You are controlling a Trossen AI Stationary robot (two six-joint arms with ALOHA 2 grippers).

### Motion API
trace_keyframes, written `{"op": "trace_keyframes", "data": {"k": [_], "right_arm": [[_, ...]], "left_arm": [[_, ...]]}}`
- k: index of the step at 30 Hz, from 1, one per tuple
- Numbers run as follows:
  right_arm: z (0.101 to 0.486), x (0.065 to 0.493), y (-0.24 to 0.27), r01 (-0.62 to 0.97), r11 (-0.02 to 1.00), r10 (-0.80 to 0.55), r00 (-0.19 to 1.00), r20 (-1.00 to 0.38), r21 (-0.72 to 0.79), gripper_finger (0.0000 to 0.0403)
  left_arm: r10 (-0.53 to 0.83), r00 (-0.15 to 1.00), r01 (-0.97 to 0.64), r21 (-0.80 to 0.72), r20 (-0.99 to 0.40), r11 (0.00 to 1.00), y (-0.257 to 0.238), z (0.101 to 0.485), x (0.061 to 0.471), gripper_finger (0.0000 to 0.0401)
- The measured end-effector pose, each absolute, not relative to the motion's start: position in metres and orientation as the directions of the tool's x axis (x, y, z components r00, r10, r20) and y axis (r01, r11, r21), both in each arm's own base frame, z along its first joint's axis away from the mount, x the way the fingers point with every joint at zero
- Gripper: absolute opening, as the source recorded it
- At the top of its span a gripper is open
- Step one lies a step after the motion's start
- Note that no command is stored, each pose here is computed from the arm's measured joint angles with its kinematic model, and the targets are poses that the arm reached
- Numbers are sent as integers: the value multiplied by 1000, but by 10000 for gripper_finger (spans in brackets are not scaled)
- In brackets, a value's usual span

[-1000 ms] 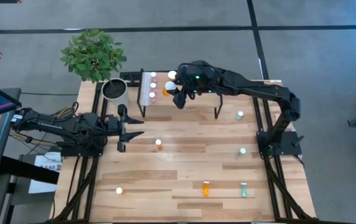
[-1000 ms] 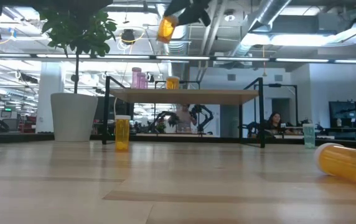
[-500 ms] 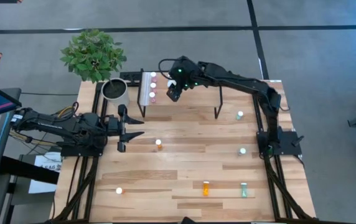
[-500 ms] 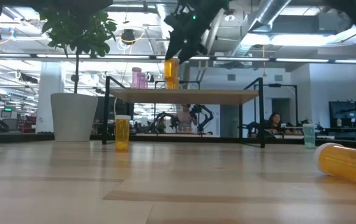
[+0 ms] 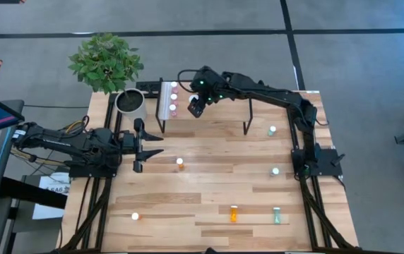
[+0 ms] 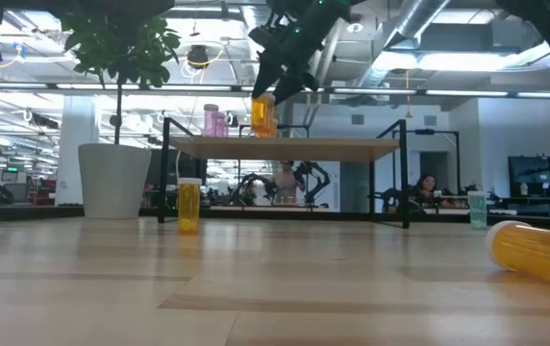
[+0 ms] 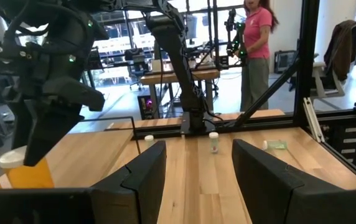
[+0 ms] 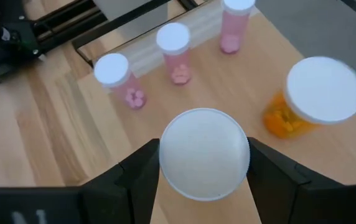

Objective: Pick and place medicine bottles onto shelf by color
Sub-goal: Put the large orange pill bottle on the shelf aligned with the other large orange pill bottle

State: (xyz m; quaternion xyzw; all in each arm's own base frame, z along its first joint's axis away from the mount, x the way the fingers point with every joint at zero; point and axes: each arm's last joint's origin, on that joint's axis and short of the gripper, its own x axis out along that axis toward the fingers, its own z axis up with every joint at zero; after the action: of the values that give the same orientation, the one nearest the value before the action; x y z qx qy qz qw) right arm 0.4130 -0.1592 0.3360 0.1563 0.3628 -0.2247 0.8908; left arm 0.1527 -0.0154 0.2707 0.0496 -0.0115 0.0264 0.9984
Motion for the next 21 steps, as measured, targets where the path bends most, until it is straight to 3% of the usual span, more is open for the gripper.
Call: {"op": "trace_keyframes", "data": {"k": [21], "right_arm": [[325, 418, -161, 517, 844, -271, 638, -720, 140, 227]], "left_arm": [[52, 998, -54, 97, 26, 994, -15, 271, 153, 173]]}}
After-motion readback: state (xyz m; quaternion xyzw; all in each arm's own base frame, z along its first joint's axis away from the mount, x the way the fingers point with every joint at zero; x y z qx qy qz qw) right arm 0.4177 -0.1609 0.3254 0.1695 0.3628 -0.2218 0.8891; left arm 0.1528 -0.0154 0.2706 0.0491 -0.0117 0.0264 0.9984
